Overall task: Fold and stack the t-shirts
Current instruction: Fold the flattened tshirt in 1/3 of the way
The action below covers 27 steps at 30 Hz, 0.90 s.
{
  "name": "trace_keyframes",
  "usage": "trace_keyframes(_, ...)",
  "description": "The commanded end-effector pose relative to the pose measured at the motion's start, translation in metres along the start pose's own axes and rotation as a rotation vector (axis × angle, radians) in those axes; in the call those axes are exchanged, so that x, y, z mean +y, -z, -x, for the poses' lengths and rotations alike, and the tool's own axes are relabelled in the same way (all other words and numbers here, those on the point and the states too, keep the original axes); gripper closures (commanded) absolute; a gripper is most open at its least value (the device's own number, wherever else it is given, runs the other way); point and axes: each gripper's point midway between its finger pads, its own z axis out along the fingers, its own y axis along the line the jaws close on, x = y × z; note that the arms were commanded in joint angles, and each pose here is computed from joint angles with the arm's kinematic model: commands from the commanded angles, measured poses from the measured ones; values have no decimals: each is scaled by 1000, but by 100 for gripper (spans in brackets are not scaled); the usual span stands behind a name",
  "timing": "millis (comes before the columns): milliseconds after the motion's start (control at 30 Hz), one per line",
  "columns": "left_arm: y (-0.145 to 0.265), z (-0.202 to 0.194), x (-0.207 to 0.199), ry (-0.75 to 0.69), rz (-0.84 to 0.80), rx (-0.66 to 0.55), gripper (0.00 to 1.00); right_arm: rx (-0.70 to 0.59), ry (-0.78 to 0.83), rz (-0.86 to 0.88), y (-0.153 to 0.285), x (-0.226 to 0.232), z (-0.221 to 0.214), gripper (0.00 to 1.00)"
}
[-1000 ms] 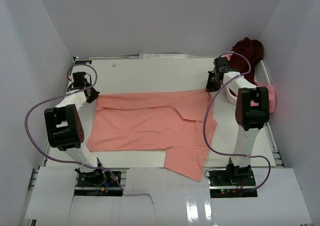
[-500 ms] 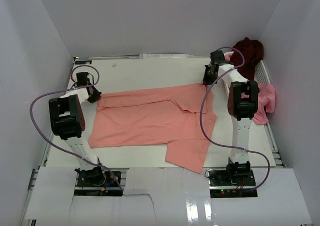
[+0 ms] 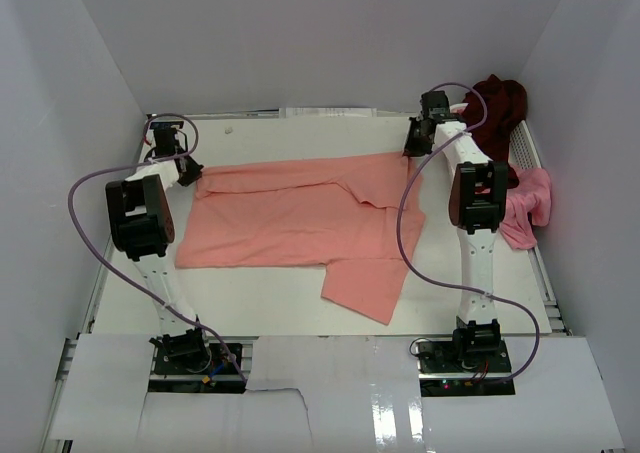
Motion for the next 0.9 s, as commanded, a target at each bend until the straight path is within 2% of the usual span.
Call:
trace_keyframes(0, -9, 2, 3, 6, 22, 13, 94, -106, -25, 22, 12, -6, 41, 91)
trace_keyframes(100, -3, 16, -10, 13, -19, -11, 85, -159, -16, 56, 25, 2, 56, 81)
trace_keyframes(133, 2, 20, -20, 6, -61, -8, 81, -194, -9, 71, 30, 6, 65, 73)
trace_keyframes(167, 6, 26, -25, 1, -79, -22, 73, -199, -8, 87, 33, 9, 65, 72)
trace_keyframes(200, 14, 35, -32, -1, -100, -45, 69, -232, -1, 99, 46, 14, 74, 66)
trace_keyframes(233, 20, 42, -37, -6, -113, -60, 67, -247, 1, 107, 53, 17, 78, 65)
trace_keyframes(300, 31, 54, -44, -12, -135, -92, 55, -281, 5, 124, 69, 23, 89, 64)
trace_keyframes(333, 44, 64, -52, -16, -157, -120, 54, -290, 8, 130, 75, 26, 92, 64)
trace_keyframes(400, 58, 75, -59, -23, -181, -149, 45, -299, 11, 143, 89, 31, 95, 64)
trace_keyframes(467, 76, 85, -66, -27, -206, -180, 44, -295, 14, 156, 98, 34, 94, 63)
trace_keyframes(500, 80, 86, -68, -28, -216, -184, 44, -298, 18, 164, 107, 38, 95, 56)
trace_keyframes(567, 90, 87, -69, -21, -227, -189, 42, -272, 20, 176, 110, 41, 83, 54)
trace_keyframes(600, 91, 84, -70, -20, -236, -180, 42, -280, 31, 187, 120, 47, 82, 47)
trace_keyframes(633, 93, 81, -71, -18, -242, -174, 42, -252, 31, 185, 118, 47, 69, 47)
trace_keyframes(700, 94, 68, -66, -2, -244, -139, 41, -244, 65, 211, 129, 61, 58, 38)
trace_keyframes(867, 95, 38, -54, 64, -250, -38, 41, -129, 123, 289, 131, 85, 10, 37)
